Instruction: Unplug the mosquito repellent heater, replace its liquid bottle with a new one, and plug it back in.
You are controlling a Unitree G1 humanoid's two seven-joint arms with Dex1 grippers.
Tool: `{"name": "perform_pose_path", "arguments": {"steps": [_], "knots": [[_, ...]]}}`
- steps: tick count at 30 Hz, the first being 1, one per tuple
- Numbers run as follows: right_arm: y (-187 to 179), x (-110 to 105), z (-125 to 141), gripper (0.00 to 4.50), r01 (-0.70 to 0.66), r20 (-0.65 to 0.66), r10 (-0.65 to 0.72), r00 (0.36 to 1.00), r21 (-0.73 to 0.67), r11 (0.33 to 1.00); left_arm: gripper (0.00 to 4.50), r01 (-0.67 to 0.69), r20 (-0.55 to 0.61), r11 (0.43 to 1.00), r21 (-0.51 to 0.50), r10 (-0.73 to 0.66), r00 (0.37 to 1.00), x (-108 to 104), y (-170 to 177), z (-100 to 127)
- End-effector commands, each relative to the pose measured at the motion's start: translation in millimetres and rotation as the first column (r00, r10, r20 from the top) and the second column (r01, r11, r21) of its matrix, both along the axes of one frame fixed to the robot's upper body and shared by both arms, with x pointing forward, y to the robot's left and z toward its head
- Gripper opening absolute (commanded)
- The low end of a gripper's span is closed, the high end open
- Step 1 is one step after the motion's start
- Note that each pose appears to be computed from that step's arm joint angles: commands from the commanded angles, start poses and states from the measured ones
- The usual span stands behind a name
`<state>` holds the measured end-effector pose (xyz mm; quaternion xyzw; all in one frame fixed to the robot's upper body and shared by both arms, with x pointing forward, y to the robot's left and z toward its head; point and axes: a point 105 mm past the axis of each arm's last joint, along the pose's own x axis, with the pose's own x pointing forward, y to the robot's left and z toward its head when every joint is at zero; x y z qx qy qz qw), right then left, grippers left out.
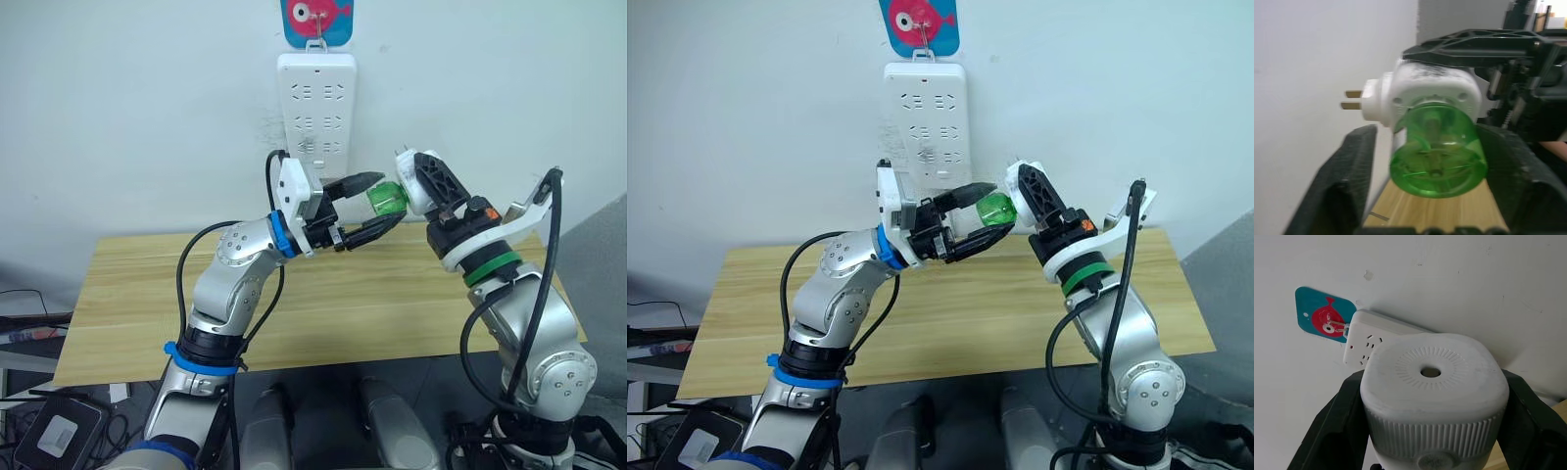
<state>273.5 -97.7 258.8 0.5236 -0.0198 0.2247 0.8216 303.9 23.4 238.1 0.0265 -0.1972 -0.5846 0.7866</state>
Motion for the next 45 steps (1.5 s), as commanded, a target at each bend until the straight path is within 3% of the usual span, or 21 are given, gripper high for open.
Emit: {"name": "perform_pose_path", "arguments": {"steps": [1,16,20,26,31,34,38,45], "knots": [[2.5,-12.1,10.6,2.97,-0.037,0.061,0.035,0.997,0.025,0.999,2.25,0.016,0.025,1.000,-0.006,-0.015,1.000,-5.4,-1.8,6.7],[6.9,-16.1,13.5,2.97,-0.075,0.062,0.073,0.995,0.030,0.997,2.25,0.012,0.063,1.000,-0.006,-0.012,0.998,-7.2,-1.2,11.4],[-0.5,-17.6,5.9,4.36,-0.106,0.060,0.108,0.992,-0.044,0.993,2.25,0.030,0.139,0.998,0.050,-0.037,0.990,-12.3,8.6,6.7],[-23.9,-19.1,-8.0,4.50,-0.185,0.021,0.192,0.981,-0.180,0.966,2.25,0.059,0.194,0.985,0.160,-0.090,0.977,-24.1,31.4,-15.3],[-34.8,-27.8,-32.7,4.50,-0.335,-0.022,0.348,0.937,-0.327,0.884,2.25,0.105,0.255,0.964,0.246,-0.168,0.952,-37.4,44.4,-34.2],[-28.2,-45.6,-47.8,4.50,-0.507,-0.081,0.521,0.850,-0.399,0.764,2.25,0.133,0.290,0.947,0.293,-0.220,0.931,-42.0,48.8,-42.8],[-19.1,-58.8,-53.9,4.50,-0.621,-0.115,0.638,0.761,-0.412,0.667,2.25,0.158,0.308,0.933,0.322,-0.261,0.915,-46.1,49.0,-46.6],[-3.0,-63.2,-54.8,4.50,-0.680,-0.102,0.705,0.702,-0.390,0.621,2.25,0.199,0.320,0.915,0.351,-0.316,0.893,-57.0,46.5,-51.3]]}}
